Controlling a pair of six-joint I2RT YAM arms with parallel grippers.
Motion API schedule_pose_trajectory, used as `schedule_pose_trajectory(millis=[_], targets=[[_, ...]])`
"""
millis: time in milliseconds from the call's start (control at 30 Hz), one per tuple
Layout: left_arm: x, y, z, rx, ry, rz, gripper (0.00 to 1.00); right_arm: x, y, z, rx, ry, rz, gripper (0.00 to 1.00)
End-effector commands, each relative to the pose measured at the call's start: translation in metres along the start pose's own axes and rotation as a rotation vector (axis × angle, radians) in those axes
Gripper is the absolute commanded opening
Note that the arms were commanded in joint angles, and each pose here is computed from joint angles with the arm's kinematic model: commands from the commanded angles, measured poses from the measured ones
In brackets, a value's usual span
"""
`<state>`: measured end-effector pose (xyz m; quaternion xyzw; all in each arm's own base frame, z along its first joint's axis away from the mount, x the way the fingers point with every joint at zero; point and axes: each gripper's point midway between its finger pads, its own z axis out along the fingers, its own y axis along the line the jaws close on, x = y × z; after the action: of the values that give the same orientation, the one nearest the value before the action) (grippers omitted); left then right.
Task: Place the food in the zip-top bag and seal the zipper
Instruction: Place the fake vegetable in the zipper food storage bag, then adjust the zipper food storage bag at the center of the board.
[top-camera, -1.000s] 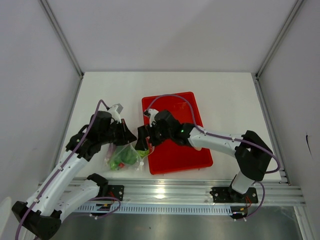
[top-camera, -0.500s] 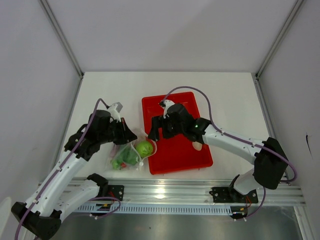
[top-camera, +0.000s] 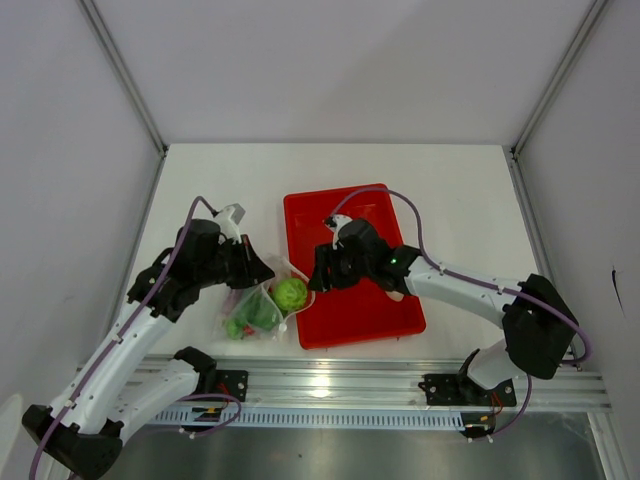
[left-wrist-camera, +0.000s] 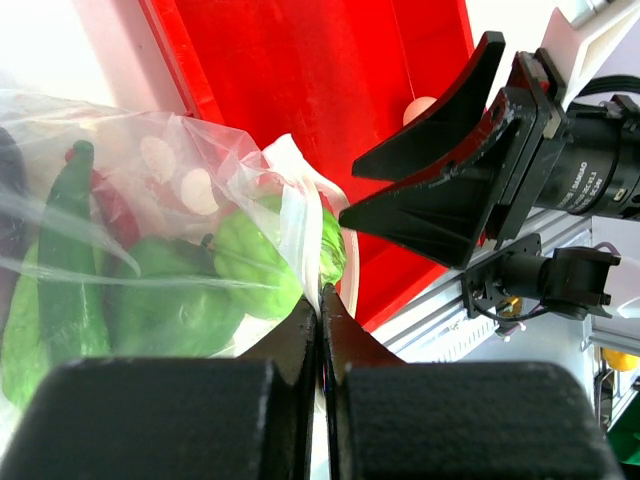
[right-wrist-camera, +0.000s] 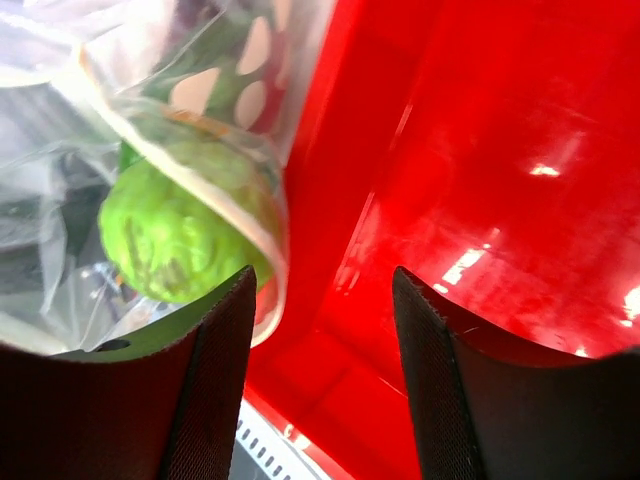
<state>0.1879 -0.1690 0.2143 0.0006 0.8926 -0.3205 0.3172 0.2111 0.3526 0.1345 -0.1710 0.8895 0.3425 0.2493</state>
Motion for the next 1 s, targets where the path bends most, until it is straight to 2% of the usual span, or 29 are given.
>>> schedule_pose_trajectory(millis=[0, 167, 233, 300, 333, 367, 433, 467, 500, 633, 767, 800, 967], targets=[[-0.012, -0.02, -0.013, 0.064, -0.044, 0.004, 0.01, -0.001, 0.019, 0.004, -0.089, -0.004, -0.005, 0.59], [-0.01, -0.019, -0.011, 0.068, -0.034, -0.001, 0.01, 0.007, 0.03, 0.014, -0.143, 0.026, -0.01, 0.57], [-0.011, -0.021, -0.013, 0.072, -0.04, 0.002, 0.01, 0.009, 0.031, 0.02, -0.156, 0.031, -0.005, 0.51], [-0.012, -0.021, -0.014, 0.07, -0.044, 0.003, 0.01, 0.015, 0.029, 0.027, -0.156, 0.057, 0.008, 0.4], [-0.012, -0.02, -0.014, 0.069, -0.046, 0.004, 0.01, 0.016, 0.031, 0.03, -0.16, 0.057, 0.006, 0.38], [-0.012, -0.021, -0.015, 0.07, -0.051, 0.006, 0.0, 0.02, 0.03, 0.034, -0.157, 0.068, 0.009, 0.27], [-0.01, -0.019, -0.016, 0.066, -0.045, 0.006, 0.01, 0.02, 0.031, 0.037, -0.164, 0.066, 0.012, 0.15], [-0.011, -0.02, -0.016, 0.068, -0.048, 0.006, 0.01, 0.02, 0.031, 0.039, -0.16, 0.067, 0.011, 0.04], [-0.01, -0.019, -0.016, 0.067, -0.046, 0.005, 0.0, 0.019, 0.031, 0.04, -0.152, 0.059, 0.003, 0.0], [-0.009, -0.015, -0.015, 0.05, -0.047, 0.012, 0.01, 0.003, 0.03, 0.029, -0.076, 0.036, -0.051, 0.0], [-0.015, -0.01, -0.018, 0.008, -0.07, 0.032, 0.0, -0.043, 0.05, -0.008, -0.014, -0.051, -0.147, 0.0], [-0.018, -0.011, -0.021, 0.005, -0.077, 0.036, 0.0, -0.067, 0.069, -0.024, -0.041, -0.107, -0.171, 0.0], [-0.03, -0.019, -0.041, 0.012, -0.139, 0.042, 0.01, -0.089, 0.109, -0.053, -0.118, -0.079, -0.187, 0.0]])
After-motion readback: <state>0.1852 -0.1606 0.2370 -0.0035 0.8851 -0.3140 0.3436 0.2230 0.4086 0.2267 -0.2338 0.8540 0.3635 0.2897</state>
